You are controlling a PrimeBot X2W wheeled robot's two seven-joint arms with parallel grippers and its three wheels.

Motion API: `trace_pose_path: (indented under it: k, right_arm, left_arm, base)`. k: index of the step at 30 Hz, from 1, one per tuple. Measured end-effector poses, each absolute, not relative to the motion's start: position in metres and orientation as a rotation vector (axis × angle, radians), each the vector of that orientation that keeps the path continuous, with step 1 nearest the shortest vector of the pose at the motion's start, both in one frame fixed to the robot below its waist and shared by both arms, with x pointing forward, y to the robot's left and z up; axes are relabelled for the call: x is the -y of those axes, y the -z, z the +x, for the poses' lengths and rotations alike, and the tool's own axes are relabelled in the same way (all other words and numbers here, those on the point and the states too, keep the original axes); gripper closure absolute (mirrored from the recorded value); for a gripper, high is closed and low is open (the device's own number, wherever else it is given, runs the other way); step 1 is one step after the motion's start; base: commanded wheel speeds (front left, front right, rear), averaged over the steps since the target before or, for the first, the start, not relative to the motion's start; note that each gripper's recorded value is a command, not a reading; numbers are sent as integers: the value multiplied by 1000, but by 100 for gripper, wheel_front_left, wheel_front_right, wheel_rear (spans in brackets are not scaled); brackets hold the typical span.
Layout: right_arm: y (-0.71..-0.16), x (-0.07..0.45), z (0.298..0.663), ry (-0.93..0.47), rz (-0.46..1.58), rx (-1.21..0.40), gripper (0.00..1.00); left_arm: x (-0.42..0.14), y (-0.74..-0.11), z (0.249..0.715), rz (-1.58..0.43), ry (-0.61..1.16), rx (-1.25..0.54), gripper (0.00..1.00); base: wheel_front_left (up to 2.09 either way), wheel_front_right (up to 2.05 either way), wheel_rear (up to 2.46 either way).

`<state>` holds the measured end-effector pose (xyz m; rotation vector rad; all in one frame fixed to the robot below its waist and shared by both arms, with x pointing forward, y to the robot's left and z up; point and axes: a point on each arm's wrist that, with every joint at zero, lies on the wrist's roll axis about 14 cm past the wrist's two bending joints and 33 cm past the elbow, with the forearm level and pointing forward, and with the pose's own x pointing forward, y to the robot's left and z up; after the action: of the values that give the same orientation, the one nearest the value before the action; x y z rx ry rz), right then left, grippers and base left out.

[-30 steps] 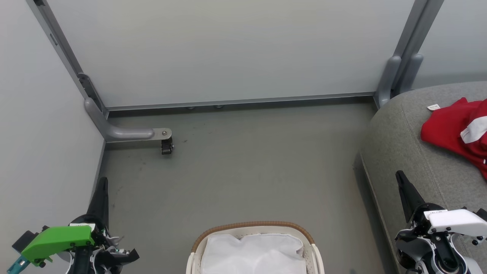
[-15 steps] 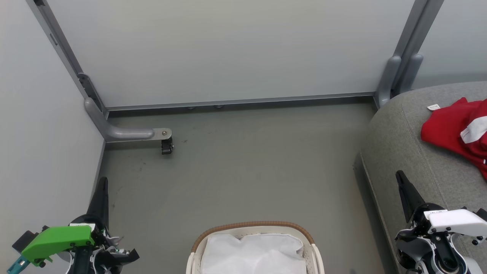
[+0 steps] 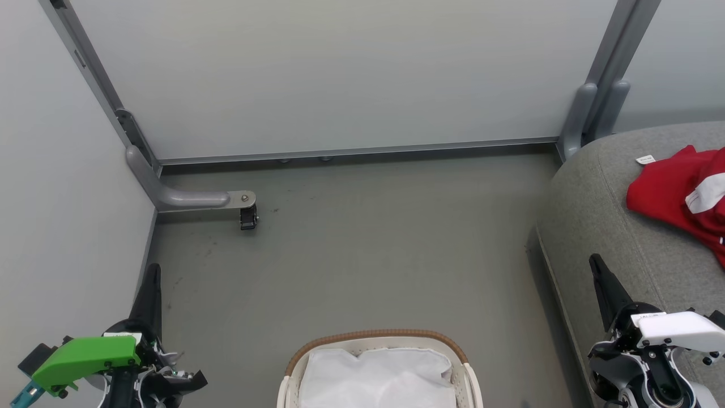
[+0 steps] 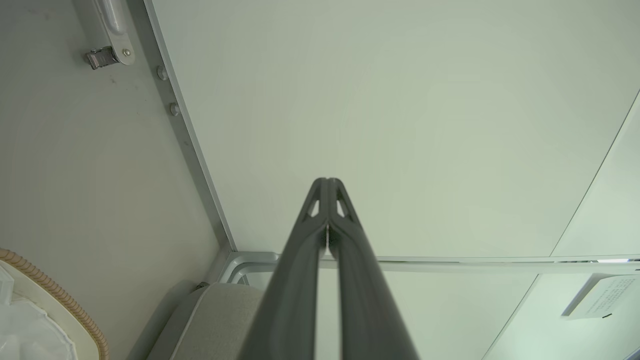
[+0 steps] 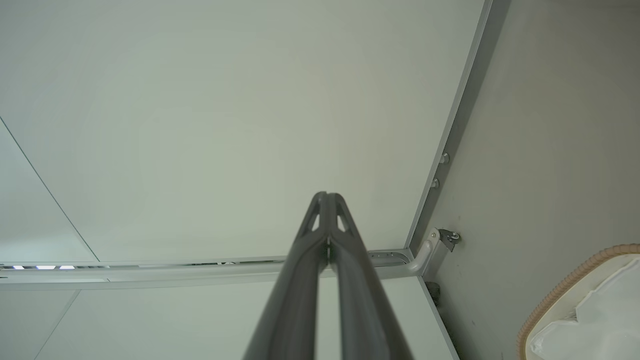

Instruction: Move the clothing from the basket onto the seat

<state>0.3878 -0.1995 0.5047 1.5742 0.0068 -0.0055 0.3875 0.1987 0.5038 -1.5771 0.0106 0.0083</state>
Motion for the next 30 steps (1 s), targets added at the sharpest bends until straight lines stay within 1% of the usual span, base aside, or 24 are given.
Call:
trace_pose_path:
  k: [30]
  right_arm:
    - [-505, 199, 388, 5, 1574, -7, 100]
  left_arm:
    - [-199, -504, 388, -1577, -8, -11, 100]
  base:
    - [0, 0, 0]
